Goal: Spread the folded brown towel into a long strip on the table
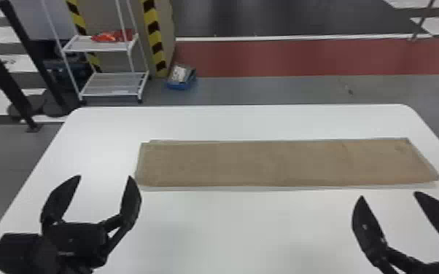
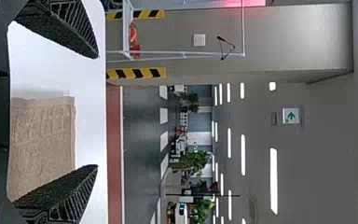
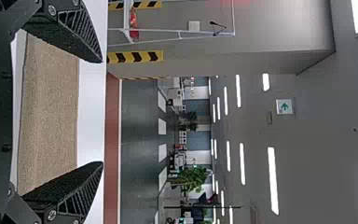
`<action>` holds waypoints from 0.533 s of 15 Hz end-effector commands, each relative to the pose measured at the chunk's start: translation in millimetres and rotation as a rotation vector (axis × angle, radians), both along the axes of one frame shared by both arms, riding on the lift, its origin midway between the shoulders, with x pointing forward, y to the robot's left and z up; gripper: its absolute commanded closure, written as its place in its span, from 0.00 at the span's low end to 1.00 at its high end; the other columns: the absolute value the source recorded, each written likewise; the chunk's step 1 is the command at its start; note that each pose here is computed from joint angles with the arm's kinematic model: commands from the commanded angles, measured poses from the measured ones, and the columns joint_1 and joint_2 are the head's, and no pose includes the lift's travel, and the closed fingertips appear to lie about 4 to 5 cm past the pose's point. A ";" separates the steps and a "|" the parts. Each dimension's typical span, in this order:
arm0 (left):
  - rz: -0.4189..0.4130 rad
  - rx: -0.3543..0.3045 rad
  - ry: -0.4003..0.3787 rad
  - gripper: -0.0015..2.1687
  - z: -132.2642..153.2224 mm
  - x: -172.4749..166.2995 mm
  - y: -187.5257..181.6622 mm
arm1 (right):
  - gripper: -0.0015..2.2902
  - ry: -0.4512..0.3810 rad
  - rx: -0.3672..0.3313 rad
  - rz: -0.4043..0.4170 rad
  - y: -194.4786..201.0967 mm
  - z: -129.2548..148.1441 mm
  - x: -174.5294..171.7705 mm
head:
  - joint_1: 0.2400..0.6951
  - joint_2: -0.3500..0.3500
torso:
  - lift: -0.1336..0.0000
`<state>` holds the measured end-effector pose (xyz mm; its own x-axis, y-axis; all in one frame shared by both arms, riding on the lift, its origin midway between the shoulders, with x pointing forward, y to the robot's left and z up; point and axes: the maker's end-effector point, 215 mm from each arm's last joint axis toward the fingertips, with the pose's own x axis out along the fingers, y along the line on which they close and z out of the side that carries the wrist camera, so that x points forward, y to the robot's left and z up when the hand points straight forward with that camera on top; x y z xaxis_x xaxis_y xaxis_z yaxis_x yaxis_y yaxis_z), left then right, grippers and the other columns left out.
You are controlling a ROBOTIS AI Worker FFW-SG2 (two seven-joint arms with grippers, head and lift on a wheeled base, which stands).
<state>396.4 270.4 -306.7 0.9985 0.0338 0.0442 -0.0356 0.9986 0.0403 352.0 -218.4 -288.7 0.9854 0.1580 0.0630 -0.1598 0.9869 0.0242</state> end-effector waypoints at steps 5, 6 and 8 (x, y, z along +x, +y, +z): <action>-0.023 0.040 -0.018 0.02 12.2 5.4 19.0 | 0.05 0.009 -0.004 -0.014 -7.8 -2.8 1.0 | 1.00 0.63 | 0.08; -0.033 0.038 -0.016 0.02 12.9 5.6 18.8 | 0.05 0.012 -0.005 -0.011 -7.2 -3.8 2.2 | 1.00 0.63 | 0.08; -0.043 0.037 -0.009 0.02 10.8 5.7 16.8 | 0.05 0.009 -0.005 -0.012 -7.9 -3.2 3.8 | 1.00 0.63 | 0.08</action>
